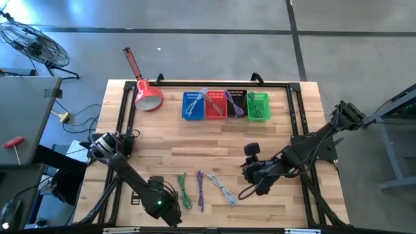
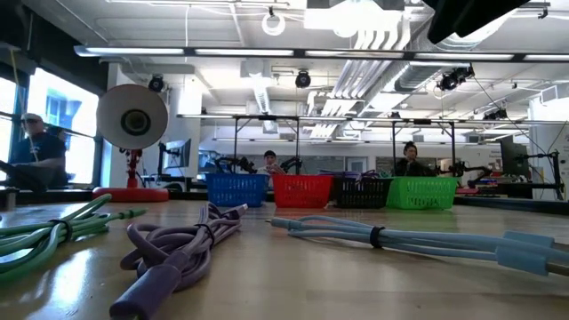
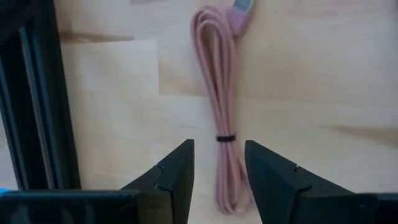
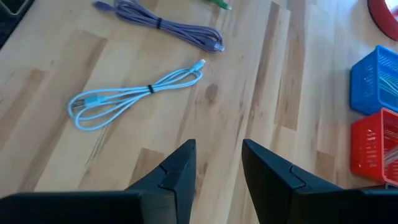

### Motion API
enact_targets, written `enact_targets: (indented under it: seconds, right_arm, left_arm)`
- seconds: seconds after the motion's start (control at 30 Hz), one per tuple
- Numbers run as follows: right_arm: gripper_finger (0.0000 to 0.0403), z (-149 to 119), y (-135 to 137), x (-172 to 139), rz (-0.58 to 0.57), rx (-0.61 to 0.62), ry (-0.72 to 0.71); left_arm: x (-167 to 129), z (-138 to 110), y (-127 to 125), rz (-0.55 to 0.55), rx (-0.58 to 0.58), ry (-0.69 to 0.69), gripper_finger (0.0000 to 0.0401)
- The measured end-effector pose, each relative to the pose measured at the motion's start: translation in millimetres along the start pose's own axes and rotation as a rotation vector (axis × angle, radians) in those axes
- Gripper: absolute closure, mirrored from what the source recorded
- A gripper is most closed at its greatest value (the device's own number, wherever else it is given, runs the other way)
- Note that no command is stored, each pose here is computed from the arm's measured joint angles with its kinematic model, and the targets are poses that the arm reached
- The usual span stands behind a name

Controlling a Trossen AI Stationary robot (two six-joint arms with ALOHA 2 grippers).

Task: Pick & Place USB Port
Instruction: Put the pink charger cable into the orange bin

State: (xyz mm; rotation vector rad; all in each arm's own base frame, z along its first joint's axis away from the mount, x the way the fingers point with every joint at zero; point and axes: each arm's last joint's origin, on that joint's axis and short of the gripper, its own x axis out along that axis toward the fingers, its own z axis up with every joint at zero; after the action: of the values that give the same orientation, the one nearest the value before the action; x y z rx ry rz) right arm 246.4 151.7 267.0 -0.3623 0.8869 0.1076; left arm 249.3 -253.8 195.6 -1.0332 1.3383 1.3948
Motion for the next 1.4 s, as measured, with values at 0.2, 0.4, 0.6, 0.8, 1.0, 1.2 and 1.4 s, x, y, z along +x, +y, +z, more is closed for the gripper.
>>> enact_targets:
  seconds: [0.2,0.4,0.6,0.8,1.0,1.2,1.4]
  right_arm:
    - [0.0281,-0.4,3.6,-1.5,0.006,-0.011,-0.004]
    - [0.0281,0.1,3.3,-1.4,0.002,-0.008,-0.008]
    - [0.0281,0.4,3.4,-1.4,0.003,-0.007,-0.011]
    - [0.0281,0.9,3.5,-1.4,0.006,-0.005,-0.016]
    - [0.0281,0.9,3.7,-1.5,0.009,-0.005,-0.016]
    - [0.0281,0.9,3.7,-1.5,0.008,-0.005,-0.016]
    - [0.0281,0.9,3.7,-1.5,0.008,-0.005,-0.016]
  left_arm:
    - [11.6,-1.6,0.4,-0.009,0.007,0.008,0.0265]
    - [16.4,-1.8,-0.8,-0.023,0.027,0.012,0.0265]
    - [23.1,-4.4,-4.5,-0.061,0.038,0.053,0.0265]
    - [31.2,-2.4,-3.4,-0.041,0.036,0.053,0.0265]
    - [43.0,-1.0,-3.6,-0.044,0.054,0.066,0.0265]
    - [48.7,0.2,-3.8,-0.065,0.066,0.076,0.0301]
    - [49.3,1.7,-3.8,-0.083,0.137,0.036,0.0385]
